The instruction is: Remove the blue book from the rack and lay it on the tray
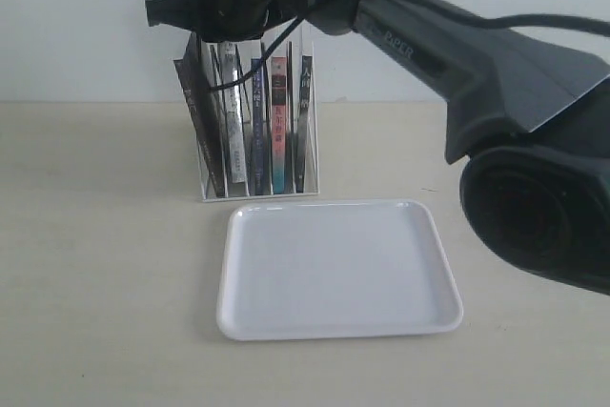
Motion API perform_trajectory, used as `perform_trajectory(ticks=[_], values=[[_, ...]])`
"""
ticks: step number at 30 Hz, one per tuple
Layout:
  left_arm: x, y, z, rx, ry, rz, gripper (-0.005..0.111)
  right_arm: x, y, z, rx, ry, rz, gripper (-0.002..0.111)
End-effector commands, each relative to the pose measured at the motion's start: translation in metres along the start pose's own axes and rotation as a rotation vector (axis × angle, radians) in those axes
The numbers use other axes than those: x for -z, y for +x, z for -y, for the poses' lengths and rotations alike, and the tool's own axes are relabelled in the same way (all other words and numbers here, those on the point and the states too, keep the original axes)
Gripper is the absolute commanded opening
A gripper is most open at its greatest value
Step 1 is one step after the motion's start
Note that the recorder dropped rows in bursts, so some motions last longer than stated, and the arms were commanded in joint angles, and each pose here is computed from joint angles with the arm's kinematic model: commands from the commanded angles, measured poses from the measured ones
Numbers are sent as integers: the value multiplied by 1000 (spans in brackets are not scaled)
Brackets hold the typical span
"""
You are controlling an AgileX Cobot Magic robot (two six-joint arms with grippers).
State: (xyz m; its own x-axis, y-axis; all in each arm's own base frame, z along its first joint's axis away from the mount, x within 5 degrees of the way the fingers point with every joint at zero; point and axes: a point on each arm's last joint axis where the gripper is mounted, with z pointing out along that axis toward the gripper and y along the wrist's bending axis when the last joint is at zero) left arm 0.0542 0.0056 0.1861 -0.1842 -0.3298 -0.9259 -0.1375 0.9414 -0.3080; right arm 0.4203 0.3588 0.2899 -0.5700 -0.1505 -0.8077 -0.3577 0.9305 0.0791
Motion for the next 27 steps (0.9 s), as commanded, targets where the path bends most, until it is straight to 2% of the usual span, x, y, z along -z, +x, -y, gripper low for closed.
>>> perform_trajectory(ticks=[1, 8, 12, 17, 20, 24, 25, 27], values=[[0, 0, 0, -5, 0, 5, 4, -6, -6, -3, 35, -33, 100, 0], [0, 0, 0, -5, 0, 5, 4, -17, 8, -2, 29, -7, 24, 0], [0, 0, 0, -5, 0, 5, 4, -17, 19, 1, 9, 27, -100, 0], [0, 0, 0, -5, 0, 5, 4, -15, 29, -5, 49, -47, -205, 1], [0, 0, 0, -5, 0, 5, 4, -14, 31, -11, 75, -113, -231, 16], [0, 0, 0, -5, 0, 5, 4, -14, 32, -12, 85, -134, -240, 51], [0, 0, 0, -5, 0, 5, 4, -14, 32, -12, 85, -134, -240, 56], [0, 0, 0, -5, 0, 5, 4, -11, 31, -12, 85, -132, -245, 58]])
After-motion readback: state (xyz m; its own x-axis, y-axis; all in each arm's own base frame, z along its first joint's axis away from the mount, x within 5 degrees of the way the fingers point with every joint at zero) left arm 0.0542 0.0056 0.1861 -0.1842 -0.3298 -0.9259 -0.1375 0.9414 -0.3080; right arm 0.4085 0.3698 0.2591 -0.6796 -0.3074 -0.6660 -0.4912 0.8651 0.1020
